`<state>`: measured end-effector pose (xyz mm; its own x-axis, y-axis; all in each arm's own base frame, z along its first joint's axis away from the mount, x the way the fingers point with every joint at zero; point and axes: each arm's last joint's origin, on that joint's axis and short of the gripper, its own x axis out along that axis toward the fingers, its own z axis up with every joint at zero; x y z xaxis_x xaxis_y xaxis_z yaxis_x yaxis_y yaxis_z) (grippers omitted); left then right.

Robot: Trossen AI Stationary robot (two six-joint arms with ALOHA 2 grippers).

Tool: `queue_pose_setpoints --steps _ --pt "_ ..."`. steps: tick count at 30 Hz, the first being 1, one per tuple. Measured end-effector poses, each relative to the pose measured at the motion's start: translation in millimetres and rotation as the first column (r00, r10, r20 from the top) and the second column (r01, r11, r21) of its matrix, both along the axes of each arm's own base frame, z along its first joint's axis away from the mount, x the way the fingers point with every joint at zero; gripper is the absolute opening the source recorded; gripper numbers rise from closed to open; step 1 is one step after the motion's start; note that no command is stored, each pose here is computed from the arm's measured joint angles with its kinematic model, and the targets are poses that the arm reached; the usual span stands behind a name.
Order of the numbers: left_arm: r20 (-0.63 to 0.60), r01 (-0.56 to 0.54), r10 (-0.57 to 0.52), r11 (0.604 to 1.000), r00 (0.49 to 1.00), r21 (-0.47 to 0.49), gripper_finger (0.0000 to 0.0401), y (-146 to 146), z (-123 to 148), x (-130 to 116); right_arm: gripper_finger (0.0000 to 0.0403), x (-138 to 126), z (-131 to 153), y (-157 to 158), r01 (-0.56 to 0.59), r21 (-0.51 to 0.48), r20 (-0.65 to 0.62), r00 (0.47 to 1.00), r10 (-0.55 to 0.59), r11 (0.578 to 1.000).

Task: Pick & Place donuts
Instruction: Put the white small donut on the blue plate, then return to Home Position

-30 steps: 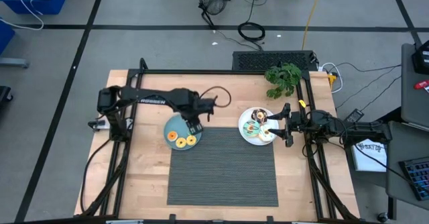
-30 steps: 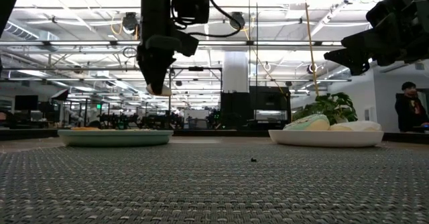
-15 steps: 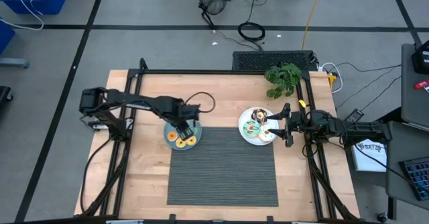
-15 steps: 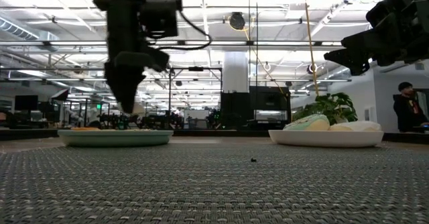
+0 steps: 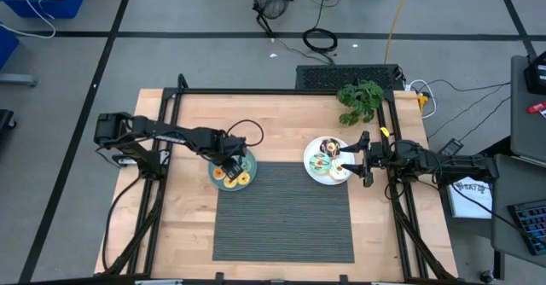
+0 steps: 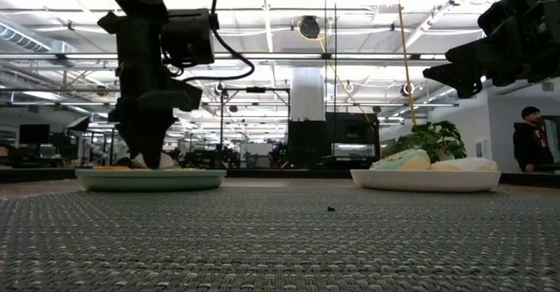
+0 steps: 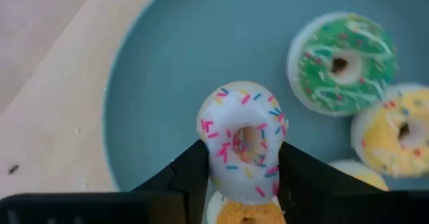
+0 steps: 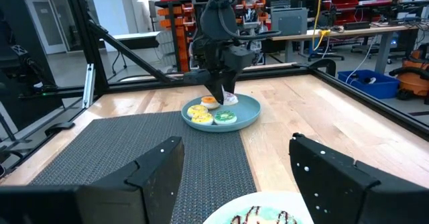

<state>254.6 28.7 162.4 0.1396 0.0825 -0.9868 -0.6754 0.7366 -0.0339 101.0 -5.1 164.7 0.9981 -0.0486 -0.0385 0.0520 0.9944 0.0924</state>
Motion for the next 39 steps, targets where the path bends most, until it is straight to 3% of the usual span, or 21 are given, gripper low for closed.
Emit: queue_pose_setpoints --steps 5,11,17,23,30,39 --pt "0.004 -0.083 0.084 0.995 0.996 -0.051 0.0206 2.0 -0.3 -0.4 0.0251 0.0 0.0 0.0 0.000 0.000 0.000 1.000 0.000 1.000" --pt "0.000 -0.056 0.056 0.998 0.998 -0.033 0.0282 2.7 -0.2 -0.7 0.0251 0.0 -0.1 0.0 0.000 0.000 -0.001 1.000 0.000 1.000" --pt "0.006 -0.024 0.024 1.000 1.000 -0.019 0.0328 3.0 -0.1 0.1 0.0251 0.0 -0.1 0.0 0.000 0.000 0.000 1.000 0.000 1.000" --pt "0.008 0.095 -0.095 0.995 0.995 0.007 0.0348 8.4 8.0 -0.8 0.0251 0.0 -0.1 0.0 0.001 0.000 -0.001 1.000 -0.001 1.000" --pt "0.120 0.051 -0.057 0.997 0.991 0.050 0.0351 24.5 43.3 -11.0 0.0251 0.0 -0.1 0.0 0.000 0.000 -0.001 1.000 0.000 1.000" --pt "0.115 0.230 -0.264 0.941 0.957 0.248 0.0352 32.4 67.8 -26.9 0.0251 0.0 0.0 0.0 0.001 0.000 0.000 1.000 -0.001 1.000"
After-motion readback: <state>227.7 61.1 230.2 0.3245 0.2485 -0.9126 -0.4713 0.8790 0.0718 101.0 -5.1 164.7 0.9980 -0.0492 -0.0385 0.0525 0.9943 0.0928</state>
